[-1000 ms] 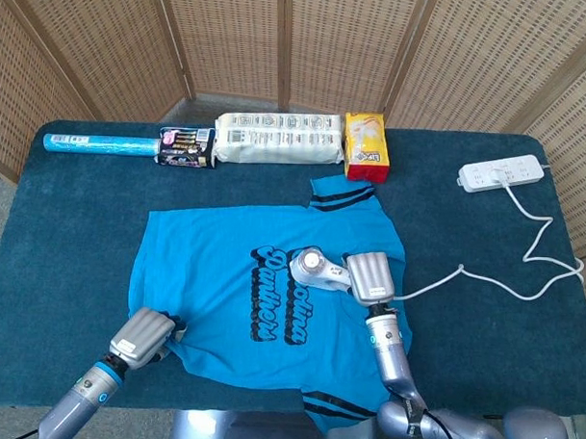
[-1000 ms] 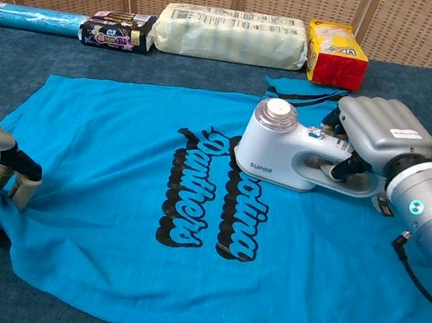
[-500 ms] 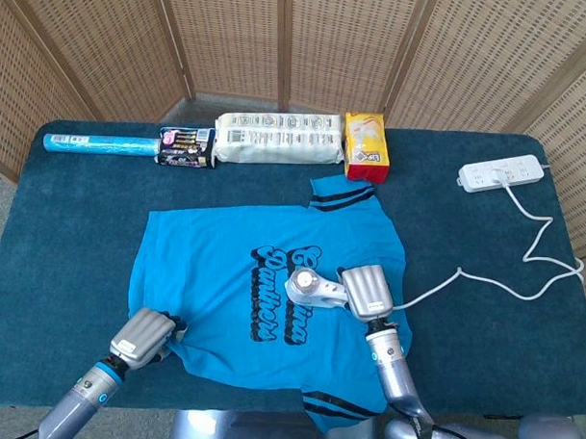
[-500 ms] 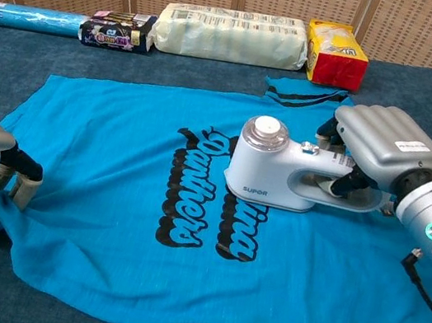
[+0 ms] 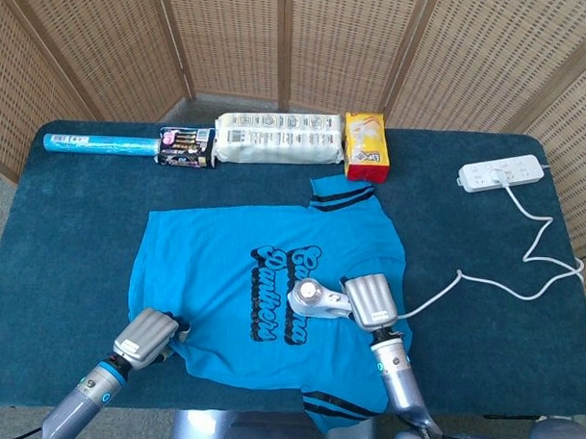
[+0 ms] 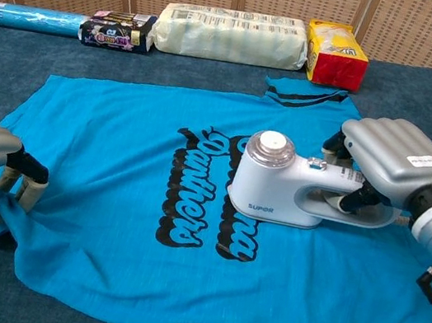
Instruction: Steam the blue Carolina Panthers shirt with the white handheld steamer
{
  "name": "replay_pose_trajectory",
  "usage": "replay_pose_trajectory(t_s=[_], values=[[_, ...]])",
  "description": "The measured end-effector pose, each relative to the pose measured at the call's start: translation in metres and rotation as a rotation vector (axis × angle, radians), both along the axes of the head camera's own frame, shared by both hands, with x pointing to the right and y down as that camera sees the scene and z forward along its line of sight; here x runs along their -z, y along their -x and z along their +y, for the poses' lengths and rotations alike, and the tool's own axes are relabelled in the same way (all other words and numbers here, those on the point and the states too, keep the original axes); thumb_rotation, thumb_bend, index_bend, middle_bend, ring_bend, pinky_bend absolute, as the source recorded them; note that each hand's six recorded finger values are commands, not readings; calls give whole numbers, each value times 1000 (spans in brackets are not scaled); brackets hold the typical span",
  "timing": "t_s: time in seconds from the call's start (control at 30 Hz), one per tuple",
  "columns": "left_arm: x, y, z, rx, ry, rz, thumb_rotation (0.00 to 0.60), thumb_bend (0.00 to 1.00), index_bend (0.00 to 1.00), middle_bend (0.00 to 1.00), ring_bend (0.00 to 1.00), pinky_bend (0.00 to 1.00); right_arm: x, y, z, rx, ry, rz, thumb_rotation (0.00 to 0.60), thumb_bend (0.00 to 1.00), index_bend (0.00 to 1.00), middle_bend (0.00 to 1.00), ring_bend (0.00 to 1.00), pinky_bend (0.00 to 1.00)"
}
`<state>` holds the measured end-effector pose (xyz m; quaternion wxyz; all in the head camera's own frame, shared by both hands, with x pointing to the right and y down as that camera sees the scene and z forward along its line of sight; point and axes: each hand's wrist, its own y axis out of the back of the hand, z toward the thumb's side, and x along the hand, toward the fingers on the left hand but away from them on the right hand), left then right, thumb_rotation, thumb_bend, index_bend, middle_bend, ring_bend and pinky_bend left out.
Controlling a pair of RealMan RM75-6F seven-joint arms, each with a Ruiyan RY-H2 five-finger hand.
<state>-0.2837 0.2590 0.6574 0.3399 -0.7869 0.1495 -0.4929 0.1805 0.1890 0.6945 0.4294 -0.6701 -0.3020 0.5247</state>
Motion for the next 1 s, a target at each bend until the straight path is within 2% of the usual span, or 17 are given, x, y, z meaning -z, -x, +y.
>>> replay_pose_trajectory(t_s=[0.63, 1.0], values=[[-2, 5, 0, 14, 7, -17, 600, 430, 570, 626, 566, 648, -22, -11, -40, -28, -29, 86, 600, 312, 768, 803, 800, 762], [-2, 4, 0, 13, 6, -15, 600, 430, 570, 626, 566, 648, -17, -8, -29, 14, -33, 72, 600, 312, 769, 803, 800, 763]])
